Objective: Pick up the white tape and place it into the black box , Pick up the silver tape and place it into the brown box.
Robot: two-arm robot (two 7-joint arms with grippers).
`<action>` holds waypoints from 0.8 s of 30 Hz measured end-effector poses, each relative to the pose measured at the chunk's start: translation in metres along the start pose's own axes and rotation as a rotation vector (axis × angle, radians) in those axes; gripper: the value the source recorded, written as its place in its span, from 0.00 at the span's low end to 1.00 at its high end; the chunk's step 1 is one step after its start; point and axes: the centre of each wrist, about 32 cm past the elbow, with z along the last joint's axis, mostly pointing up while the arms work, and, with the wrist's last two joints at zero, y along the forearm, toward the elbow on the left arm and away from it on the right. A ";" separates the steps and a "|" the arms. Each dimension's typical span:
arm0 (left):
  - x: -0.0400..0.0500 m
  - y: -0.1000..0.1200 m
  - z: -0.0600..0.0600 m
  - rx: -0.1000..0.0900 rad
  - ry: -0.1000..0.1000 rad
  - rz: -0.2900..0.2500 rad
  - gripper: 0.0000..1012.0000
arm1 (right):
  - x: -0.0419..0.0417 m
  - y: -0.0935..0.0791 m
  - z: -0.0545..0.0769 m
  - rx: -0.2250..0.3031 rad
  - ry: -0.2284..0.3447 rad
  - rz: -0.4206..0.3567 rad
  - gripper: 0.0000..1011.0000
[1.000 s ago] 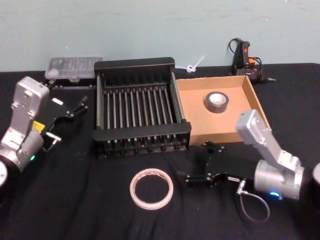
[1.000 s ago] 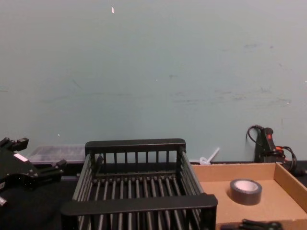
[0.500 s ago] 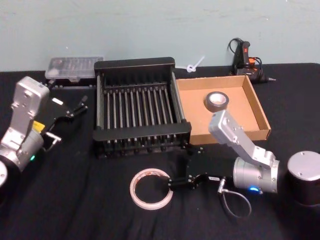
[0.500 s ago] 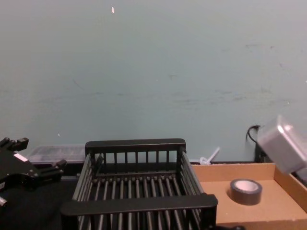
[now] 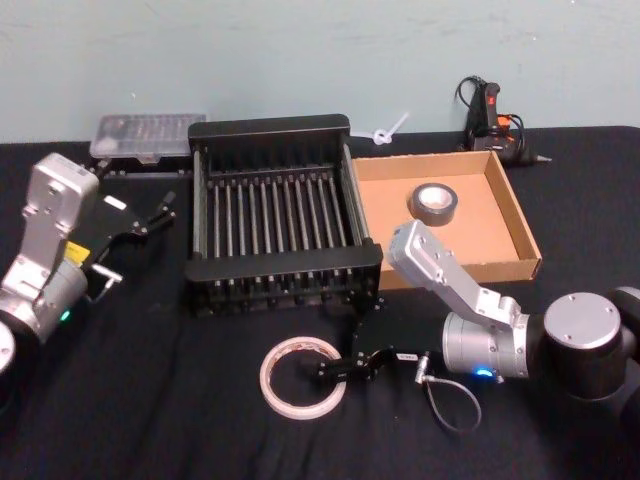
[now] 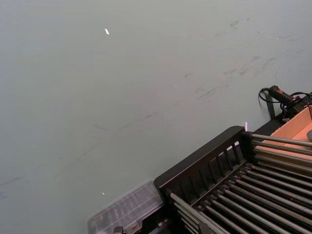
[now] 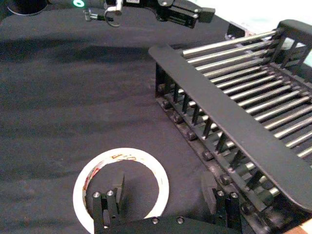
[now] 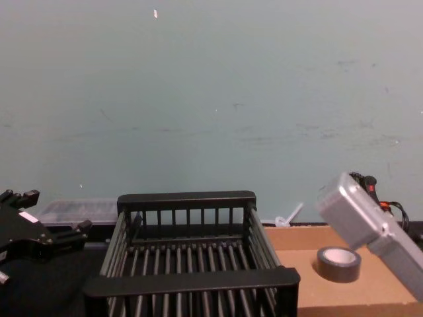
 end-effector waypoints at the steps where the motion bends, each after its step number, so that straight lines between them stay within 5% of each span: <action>1: 0.0000 0.000 0.000 0.000 0.000 0.000 0.99 | 0.0001 0.001 0.000 -0.002 0.001 0.002 0.99; 24: 0.0000 0.000 0.000 0.000 0.000 0.000 0.99 | -0.0026 0.010 -0.003 -0.036 0.023 0.027 0.99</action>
